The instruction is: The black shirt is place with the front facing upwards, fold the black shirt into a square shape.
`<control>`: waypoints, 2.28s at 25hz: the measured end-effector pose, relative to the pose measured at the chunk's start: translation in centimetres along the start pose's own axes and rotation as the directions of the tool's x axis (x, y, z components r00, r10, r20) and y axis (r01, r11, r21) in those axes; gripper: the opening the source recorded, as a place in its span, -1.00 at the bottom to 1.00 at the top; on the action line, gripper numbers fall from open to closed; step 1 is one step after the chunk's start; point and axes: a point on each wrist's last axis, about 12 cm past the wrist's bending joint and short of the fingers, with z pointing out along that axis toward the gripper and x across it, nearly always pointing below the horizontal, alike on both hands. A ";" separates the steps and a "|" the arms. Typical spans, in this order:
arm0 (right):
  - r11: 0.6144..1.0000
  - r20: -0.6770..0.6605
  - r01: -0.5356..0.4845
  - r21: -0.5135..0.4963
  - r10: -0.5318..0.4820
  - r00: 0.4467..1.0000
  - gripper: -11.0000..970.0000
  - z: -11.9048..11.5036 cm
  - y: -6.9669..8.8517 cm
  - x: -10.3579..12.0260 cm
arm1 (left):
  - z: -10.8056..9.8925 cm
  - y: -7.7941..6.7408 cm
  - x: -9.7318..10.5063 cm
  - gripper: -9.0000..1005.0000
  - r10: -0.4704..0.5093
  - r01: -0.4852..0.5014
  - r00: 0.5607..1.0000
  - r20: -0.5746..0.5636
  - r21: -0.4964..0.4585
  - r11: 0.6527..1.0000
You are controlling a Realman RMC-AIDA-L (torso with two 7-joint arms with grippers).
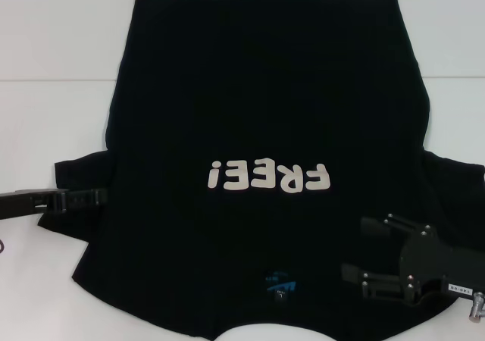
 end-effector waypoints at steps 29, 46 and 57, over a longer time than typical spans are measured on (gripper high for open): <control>1.000 0.001 -0.002 0.003 0.002 1.000 0.89 -0.1 0.0 0.0 | -0.4 0.4 -0.2 -0.94 -0.014 0.015 1.000 0.022 -0.031 0.999; 1.000 0.004 -0.005 -0.003 0.005 1.000 0.89 -0.1 0.2 0.1 | -2.8 1.6 -3.9 -0.93 -0.084 0.088 0.996 0.032 -0.145 0.985; 1.000 0.000 -0.010 -0.005 0.010 1.000 0.89 0.0 0.2 0.2 | -2.2 -1.1 -6.6 -0.92 -0.253 0.253 0.967 -0.030 -0.005 0.967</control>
